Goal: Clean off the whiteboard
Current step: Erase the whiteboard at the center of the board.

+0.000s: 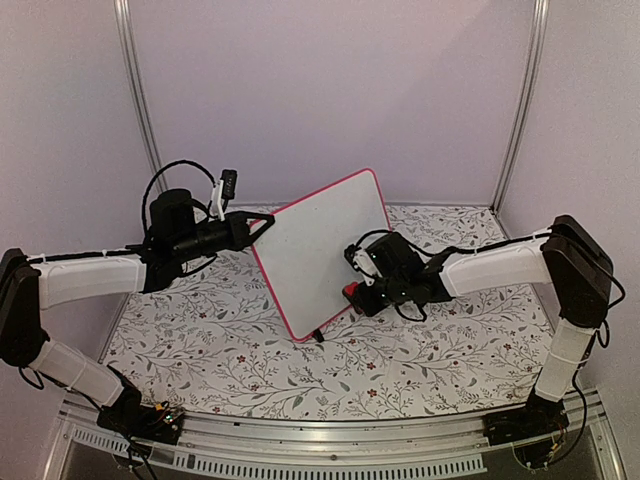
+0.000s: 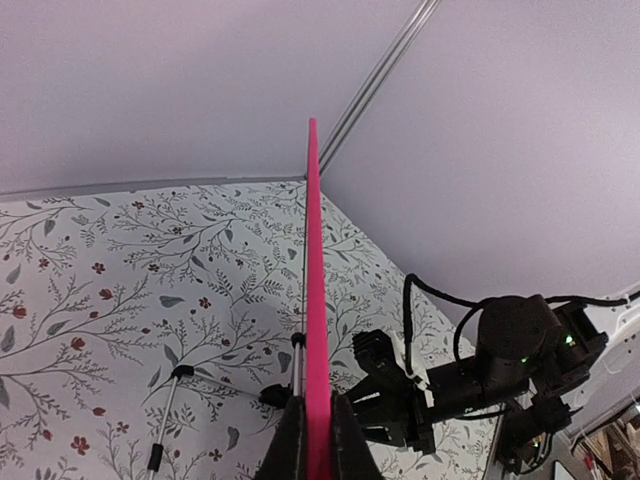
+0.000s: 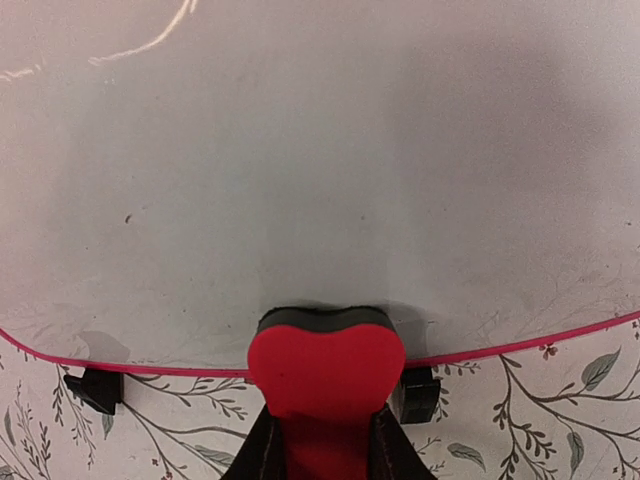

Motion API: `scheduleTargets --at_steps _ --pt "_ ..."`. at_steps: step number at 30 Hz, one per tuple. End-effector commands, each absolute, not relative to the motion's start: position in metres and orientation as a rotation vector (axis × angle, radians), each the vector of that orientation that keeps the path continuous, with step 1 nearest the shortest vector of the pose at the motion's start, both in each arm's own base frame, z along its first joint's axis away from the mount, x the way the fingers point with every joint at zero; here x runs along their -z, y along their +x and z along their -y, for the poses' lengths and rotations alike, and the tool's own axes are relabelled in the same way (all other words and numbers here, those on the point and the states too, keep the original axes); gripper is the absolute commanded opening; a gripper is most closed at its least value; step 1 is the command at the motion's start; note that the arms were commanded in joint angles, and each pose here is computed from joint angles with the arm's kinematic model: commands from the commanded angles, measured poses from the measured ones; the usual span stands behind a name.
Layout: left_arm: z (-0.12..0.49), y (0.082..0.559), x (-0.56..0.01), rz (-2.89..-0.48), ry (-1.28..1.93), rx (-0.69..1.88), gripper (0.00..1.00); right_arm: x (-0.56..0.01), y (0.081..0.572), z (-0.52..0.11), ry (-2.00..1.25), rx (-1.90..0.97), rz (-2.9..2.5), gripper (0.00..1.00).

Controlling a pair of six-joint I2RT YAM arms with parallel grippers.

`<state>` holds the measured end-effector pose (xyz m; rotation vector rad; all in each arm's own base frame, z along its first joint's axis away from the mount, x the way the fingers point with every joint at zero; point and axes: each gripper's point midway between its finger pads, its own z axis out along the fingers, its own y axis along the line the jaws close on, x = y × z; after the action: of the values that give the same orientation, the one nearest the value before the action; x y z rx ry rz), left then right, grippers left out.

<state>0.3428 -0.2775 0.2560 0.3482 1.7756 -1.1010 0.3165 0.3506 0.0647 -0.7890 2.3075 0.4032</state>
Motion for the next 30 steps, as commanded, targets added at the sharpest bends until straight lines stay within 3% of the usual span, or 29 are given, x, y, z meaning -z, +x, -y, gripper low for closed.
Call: scheduleTargets --at_steps 1,21,30 --pt "0.289 0.331 -0.287 -1.677 0.42 1.162 0.0 -0.04 0.301 -0.359 -0.834 -0.453 -2.351 0.22" --pt "0.29 0.33 -0.289 -1.674 0.422 1.169 0.0 -0.011 0.282 -0.355 -0.882 -0.456 -2.432 0.22" --pt "0.289 0.33 -0.29 -1.67 0.42 1.17 0.0 -0.041 0.296 -0.346 -0.804 -0.388 -2.373 0.22"
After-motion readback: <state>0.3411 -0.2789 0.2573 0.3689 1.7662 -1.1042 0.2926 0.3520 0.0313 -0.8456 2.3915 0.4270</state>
